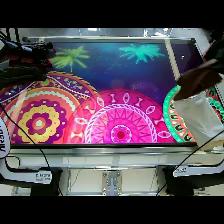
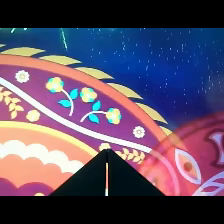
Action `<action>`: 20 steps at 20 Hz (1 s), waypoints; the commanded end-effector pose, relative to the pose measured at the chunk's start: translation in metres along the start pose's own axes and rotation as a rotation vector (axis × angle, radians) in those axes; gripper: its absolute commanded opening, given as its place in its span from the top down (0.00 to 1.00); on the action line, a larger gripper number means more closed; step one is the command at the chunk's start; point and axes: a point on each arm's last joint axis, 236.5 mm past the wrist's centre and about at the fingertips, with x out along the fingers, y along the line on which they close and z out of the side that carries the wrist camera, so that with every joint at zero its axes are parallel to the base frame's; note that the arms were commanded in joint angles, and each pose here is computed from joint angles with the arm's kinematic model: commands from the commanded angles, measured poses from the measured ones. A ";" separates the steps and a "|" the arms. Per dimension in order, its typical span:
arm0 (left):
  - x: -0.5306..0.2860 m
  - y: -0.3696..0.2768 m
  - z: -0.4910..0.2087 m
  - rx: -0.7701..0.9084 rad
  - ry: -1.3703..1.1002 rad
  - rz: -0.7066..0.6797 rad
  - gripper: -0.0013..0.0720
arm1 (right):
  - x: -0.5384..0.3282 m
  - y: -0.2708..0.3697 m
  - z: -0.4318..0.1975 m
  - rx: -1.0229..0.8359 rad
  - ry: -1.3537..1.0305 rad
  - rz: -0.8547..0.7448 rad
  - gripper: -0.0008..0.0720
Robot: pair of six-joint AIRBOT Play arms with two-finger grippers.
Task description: Fold the shirts.
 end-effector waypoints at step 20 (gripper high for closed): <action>0.000 -0.006 0.000 -0.042 0.000 -0.025 0.97 | -0.100 -0.112 -0.102 0.397 -0.324 -0.150 0.28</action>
